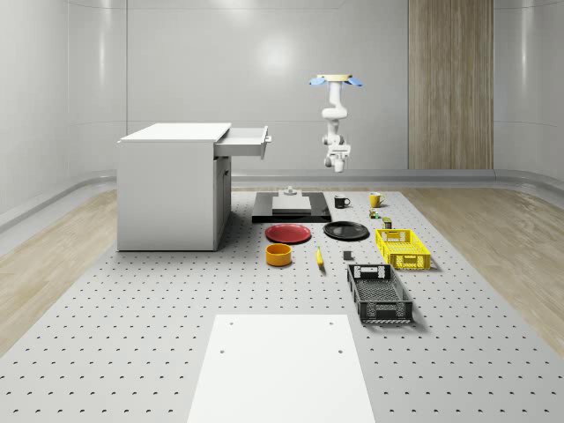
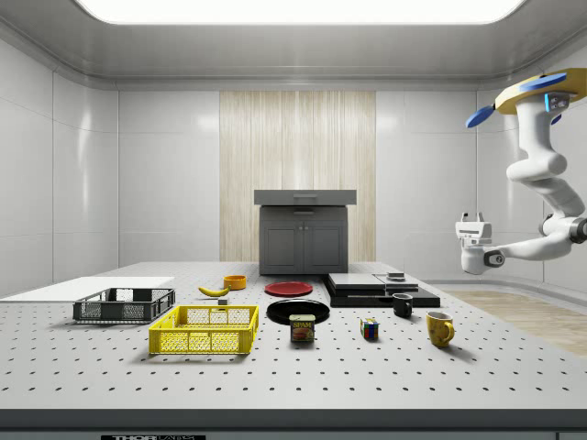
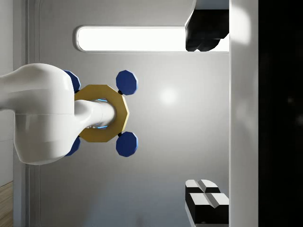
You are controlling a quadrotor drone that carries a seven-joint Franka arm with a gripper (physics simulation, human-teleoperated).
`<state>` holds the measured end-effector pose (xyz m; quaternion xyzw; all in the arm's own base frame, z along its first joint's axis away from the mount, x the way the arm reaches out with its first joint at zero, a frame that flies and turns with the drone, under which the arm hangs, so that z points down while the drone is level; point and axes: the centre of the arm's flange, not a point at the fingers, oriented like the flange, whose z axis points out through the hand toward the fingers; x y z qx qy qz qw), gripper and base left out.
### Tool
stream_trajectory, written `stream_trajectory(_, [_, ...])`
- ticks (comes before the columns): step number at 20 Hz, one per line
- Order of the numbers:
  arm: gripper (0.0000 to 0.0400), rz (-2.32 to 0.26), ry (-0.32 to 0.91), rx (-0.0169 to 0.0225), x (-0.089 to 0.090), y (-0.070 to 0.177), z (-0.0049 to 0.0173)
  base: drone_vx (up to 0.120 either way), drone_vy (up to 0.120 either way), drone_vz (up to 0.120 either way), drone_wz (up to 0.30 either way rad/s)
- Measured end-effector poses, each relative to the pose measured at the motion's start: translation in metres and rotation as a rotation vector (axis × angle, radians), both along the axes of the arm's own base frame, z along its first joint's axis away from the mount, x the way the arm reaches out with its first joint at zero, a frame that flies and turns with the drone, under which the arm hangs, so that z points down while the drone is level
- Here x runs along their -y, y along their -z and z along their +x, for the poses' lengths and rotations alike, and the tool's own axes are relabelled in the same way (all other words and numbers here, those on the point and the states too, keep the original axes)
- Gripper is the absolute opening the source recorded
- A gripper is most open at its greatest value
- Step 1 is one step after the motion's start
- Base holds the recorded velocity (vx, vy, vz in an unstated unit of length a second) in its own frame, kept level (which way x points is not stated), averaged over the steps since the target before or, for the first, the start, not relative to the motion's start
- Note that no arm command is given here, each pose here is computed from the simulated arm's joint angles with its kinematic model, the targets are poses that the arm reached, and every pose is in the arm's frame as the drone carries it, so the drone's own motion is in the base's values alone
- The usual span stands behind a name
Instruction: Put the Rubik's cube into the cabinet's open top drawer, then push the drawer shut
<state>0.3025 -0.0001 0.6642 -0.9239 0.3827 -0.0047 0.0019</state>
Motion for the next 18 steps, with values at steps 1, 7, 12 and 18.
stream_trajectory(1, [0.04,0.0,0.0,0.0008,0.0,-0.004,0.0004,0.12,0.12,0.0,0.0])
stream_trajectory(7, [0.04,0.0,0.0,0.0055,0.0,-0.021,0.0015,0.12,0.12,0.0,0.0])
stream_trajectory(12, [0.04,0.0,0.0,0.0093,0.0,-0.025,0.0016,0.12,0.12,0.0,0.0])
stream_trajectory(18, [0.04,0.0,0.0,0.0139,0.0,-0.027,0.0014,0.093,0.12,0.0,0.0])
